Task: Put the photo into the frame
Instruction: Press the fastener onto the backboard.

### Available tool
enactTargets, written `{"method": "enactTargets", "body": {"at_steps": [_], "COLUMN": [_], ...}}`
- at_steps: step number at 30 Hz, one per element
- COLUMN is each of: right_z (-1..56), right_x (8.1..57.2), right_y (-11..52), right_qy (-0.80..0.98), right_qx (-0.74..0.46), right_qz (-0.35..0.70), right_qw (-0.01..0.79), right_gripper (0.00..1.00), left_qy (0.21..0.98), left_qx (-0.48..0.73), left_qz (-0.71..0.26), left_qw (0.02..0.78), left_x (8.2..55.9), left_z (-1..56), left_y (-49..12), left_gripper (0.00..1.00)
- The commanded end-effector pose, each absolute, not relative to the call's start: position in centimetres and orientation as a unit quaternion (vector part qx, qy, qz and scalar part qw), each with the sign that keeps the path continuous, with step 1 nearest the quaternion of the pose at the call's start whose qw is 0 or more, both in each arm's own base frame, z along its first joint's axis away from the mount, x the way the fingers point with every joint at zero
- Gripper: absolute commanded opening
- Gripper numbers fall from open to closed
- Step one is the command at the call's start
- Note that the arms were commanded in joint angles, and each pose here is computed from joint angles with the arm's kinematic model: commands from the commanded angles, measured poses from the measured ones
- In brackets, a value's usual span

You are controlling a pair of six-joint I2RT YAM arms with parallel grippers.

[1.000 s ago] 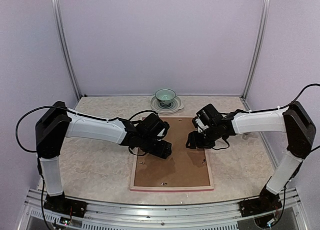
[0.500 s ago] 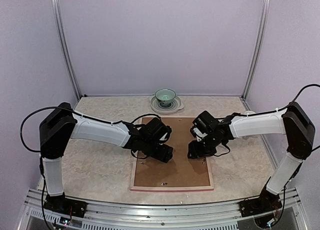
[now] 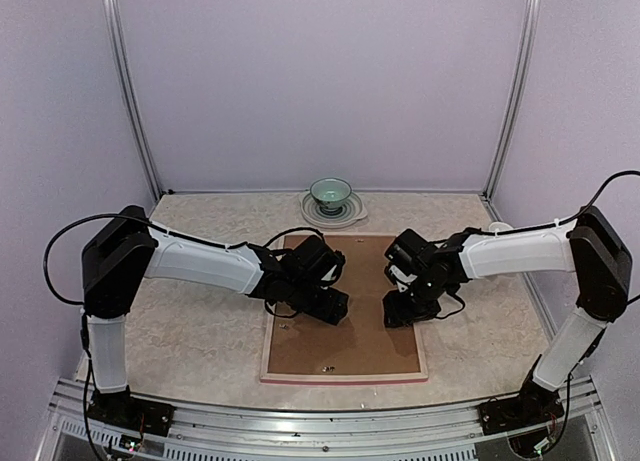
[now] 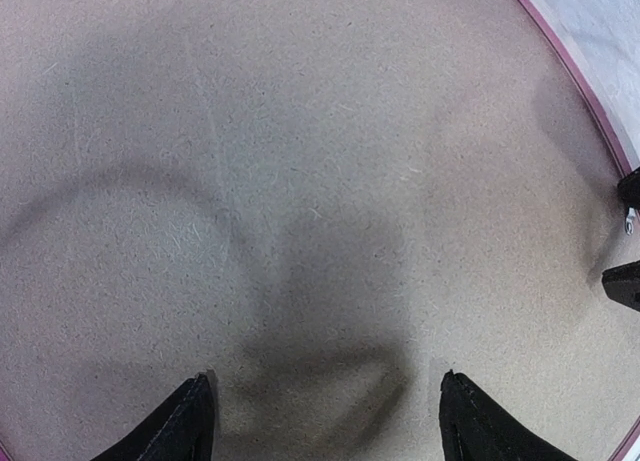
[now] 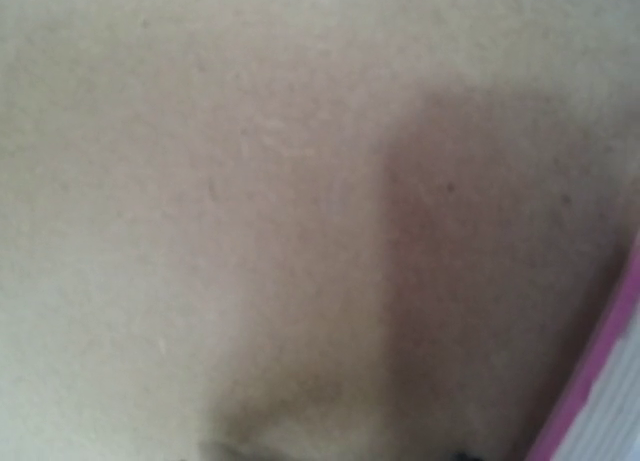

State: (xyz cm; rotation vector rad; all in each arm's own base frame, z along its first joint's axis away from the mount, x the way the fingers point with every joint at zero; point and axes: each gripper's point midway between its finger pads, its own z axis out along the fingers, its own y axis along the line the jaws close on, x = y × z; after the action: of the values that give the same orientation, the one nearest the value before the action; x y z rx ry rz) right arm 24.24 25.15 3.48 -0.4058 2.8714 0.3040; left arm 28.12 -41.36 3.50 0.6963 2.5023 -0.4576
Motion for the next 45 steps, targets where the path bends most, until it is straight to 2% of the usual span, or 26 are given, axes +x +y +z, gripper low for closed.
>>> {"method": "enactTargets", "body": {"at_steps": [1, 34, 45], "right_z": [3.4, 3.4, 4.8], "right_x": [23.0, 21.8, 23.9], "right_y": [24.2, 24.2, 25.5], "right_qy": [0.981, 0.981, 0.975], "right_qx": [-0.14, -0.157, -0.163], "right_qz": [0.09, 0.079, 0.084], "right_qw": [0.098, 0.085, 0.127], "right_gripper": [0.56, 0.56, 0.59], "left_qy": [0.931, 0.934, 0.935], "left_qx": [0.26, 0.25, 0.25], "left_qz": [-0.145, -0.148, -0.148], "left_qw": [0.21, 0.207, 0.206], "left_x": [27.0, 27.1, 27.0], "left_z": [0.1, -0.1, -0.1], "left_y": [-40.3, -40.0, -39.9], "left_gripper": [0.77, 0.77, 0.77]}}
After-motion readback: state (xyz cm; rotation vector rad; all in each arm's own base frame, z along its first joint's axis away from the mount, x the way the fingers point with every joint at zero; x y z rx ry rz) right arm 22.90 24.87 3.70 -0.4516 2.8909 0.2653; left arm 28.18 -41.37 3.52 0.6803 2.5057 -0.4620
